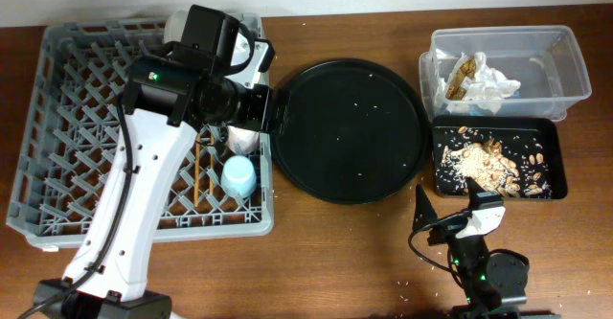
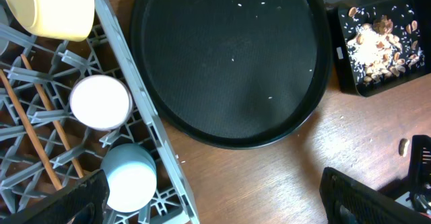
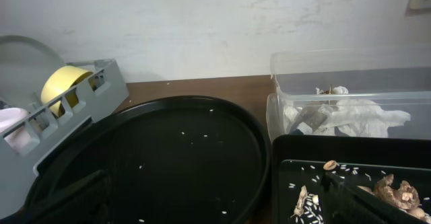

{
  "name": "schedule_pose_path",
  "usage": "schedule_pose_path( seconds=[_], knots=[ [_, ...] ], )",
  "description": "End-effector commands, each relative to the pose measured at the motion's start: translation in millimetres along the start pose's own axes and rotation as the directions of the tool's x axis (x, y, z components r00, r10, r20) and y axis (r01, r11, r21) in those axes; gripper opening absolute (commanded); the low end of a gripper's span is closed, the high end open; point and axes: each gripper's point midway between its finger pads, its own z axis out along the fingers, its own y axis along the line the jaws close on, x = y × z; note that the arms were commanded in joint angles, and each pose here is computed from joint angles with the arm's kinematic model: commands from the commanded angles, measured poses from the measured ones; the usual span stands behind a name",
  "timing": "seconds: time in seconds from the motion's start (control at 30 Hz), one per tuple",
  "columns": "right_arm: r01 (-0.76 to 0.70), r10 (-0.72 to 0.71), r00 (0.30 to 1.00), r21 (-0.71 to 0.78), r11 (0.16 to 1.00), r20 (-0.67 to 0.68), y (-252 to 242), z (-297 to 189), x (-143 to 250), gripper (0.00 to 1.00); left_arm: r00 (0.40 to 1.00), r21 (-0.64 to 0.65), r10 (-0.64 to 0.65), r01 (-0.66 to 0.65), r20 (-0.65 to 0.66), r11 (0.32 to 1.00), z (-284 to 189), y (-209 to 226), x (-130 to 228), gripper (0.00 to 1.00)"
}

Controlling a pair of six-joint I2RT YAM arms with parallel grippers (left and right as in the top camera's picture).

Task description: Sort waste into correct bins and load items into the dishwasher rack

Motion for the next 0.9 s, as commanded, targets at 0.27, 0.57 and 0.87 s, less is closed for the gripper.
schedule_pose_path(
  seconds=[0.27,0.57,0.87],
  knots=[
    [0.018,-0.018,1.0,-0.013,1.0,0.002,2,0,2,0.98,0.999,0.011,0.031,-0.031,0.038,0.999,-13,-6,-4,1.0],
    [0.018,-0.018,1.0,-0.013,1.0,0.002,2,0,2,0.99,0.999,0.003,0.032,-0.032,0.038,0.999,-13,-5,-4,1.0],
    [0.018,-0.018,1.0,-0.013,1.0,0.002,2,0,2,0.98,0.987,-0.183,0.143,-0.129,0.067,0.975,-22,27,-7,1.0]
  ],
)
